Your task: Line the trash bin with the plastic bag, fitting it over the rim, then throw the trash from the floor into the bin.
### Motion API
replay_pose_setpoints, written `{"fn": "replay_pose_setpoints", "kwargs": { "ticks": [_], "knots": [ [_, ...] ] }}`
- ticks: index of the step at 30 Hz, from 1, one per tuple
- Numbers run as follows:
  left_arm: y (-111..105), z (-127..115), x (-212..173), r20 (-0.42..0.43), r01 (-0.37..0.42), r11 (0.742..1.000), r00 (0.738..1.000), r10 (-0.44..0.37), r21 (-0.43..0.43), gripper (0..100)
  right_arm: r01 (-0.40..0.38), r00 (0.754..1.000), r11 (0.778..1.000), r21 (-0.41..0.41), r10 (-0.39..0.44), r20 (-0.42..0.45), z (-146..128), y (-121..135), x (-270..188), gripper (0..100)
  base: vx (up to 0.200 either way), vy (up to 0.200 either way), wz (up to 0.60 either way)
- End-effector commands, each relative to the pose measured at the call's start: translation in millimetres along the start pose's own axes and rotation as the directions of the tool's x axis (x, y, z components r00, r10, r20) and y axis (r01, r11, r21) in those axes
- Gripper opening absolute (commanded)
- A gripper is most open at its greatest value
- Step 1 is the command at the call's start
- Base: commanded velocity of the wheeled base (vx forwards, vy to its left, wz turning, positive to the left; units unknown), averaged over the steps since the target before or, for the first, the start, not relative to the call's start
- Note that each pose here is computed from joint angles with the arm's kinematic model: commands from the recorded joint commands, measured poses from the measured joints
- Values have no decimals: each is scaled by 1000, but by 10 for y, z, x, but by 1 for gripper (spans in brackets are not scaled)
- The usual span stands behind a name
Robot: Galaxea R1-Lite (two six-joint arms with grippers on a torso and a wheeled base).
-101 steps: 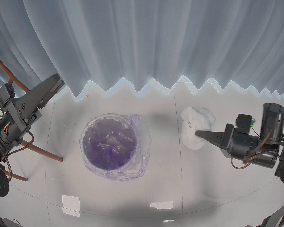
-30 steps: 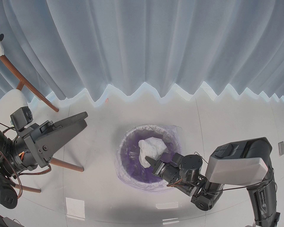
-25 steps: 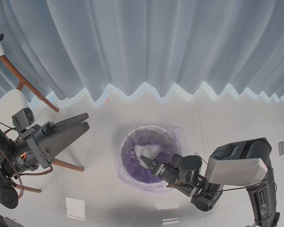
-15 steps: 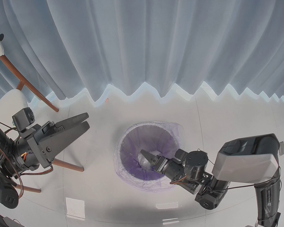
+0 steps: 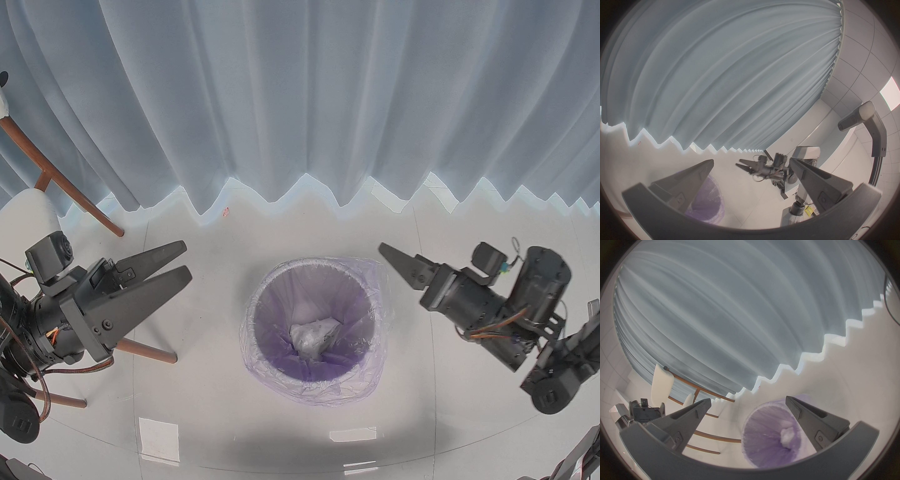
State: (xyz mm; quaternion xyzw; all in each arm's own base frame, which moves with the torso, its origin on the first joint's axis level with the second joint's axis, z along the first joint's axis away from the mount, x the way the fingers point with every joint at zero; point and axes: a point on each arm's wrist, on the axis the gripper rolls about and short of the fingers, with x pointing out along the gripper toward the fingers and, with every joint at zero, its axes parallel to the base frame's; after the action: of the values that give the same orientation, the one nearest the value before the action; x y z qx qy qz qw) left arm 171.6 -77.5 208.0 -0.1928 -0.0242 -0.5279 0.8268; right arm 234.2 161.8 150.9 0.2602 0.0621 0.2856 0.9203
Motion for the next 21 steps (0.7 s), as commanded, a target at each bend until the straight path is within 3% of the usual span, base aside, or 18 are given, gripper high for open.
{"fn": "replay_pose_setpoints", "kwargs": {
  "ticks": [1,5,10,14,15,16,18,20,21],
  "knots": [
    [-103,85,-117,41,-14,995,999,10,98,100,146,986,967,-211,-125,109,558,103,-1759,100,0,0,0],
    [-158,230,-304,98,-91,985,992,77,149,100,297,955,931,-210,-290,66,592,142,-2317,100,0,0,0],
    [-310,273,-497,125,-141,975,985,121,172,100,303,953,921,-247,-284,108,568,294,-2815,100,0,0,0],
    [-693,198,-893,192,-234,944,962,192,232,100,420,906,840,-342,-371,202,329,236,-3029,100,0,0,0],
    [-693,198,-893,192,-234,944,962,192,232,100,420,906,840,-342,-371,202,329,236,-3029,100,0,0,0],
    [-863,129,-1041,223,-279,926,949,225,256,100,462,887,794,-395,-415,203,86,114,-3060,100,0,0,0],
    [-1064,14,-1185,245,-309,911,938,244,275,100,476,879,752,-457,-419,227,-144,5,-3110,100,0,0,0],
    [-1165,-69,-1255,246,-315,908,937,250,277,100,475,879,738,-479,-419,227,-241,-59,-3107,100,0,0,0],
    [-1298,-220,-1359,228,-303,914,942,245,270,100,478,877,730,-488,-425,224,-335,-148,-3054,100,0,0,0]
  ]
}}
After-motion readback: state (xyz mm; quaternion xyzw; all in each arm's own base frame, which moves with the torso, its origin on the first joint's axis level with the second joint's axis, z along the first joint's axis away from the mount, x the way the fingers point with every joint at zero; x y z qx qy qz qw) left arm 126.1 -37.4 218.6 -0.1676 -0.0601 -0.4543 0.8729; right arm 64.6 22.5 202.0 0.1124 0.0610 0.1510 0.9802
